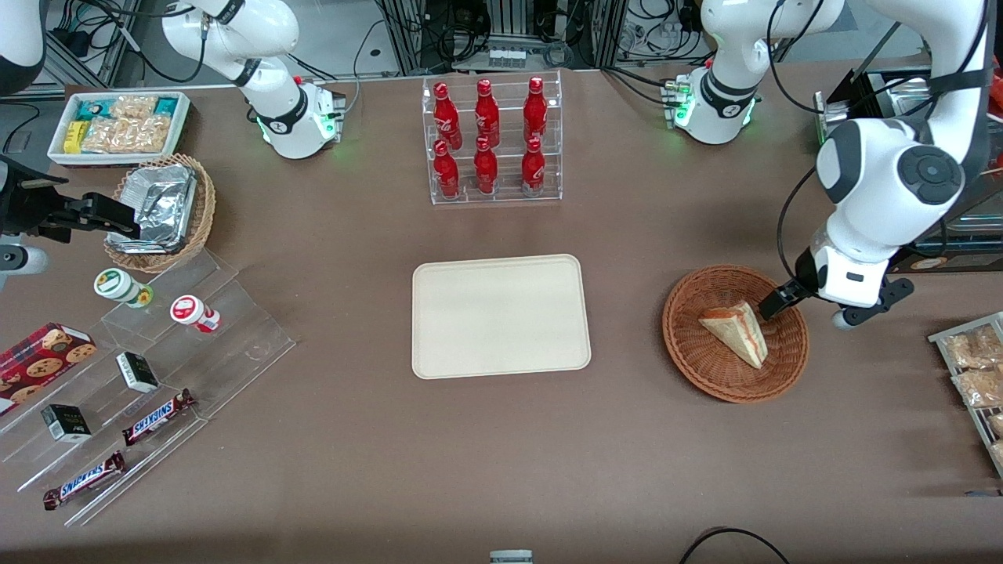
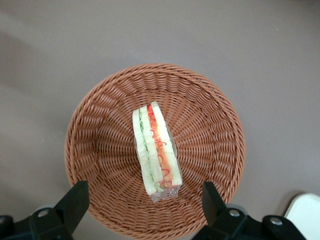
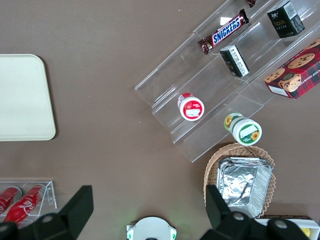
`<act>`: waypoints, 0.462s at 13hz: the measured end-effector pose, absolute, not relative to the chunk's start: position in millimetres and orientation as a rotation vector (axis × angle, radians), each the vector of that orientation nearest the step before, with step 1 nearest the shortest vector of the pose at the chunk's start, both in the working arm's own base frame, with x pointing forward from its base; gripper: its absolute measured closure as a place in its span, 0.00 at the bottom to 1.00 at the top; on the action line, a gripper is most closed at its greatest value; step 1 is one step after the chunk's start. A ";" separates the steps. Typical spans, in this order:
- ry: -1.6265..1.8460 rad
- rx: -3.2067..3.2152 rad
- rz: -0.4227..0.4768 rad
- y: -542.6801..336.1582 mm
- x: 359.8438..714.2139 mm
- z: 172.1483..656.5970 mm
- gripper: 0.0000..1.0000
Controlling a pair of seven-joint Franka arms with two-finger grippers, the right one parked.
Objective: Place sandwich from basket to tray
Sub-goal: 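Lower the open left gripper around the wrapped sandwich in the basket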
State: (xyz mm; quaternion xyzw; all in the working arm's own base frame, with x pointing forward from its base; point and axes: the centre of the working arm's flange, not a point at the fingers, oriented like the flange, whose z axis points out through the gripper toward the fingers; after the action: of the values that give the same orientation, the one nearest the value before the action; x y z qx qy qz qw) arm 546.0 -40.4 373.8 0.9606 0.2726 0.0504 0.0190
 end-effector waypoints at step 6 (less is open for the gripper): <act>1.009 2.900 0.198 -53.3 539.9 329.3 0.00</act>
State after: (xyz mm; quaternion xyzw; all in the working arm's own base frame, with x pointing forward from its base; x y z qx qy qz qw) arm 539.9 -53.3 329.3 0.9420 0.3278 0.0643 0.0325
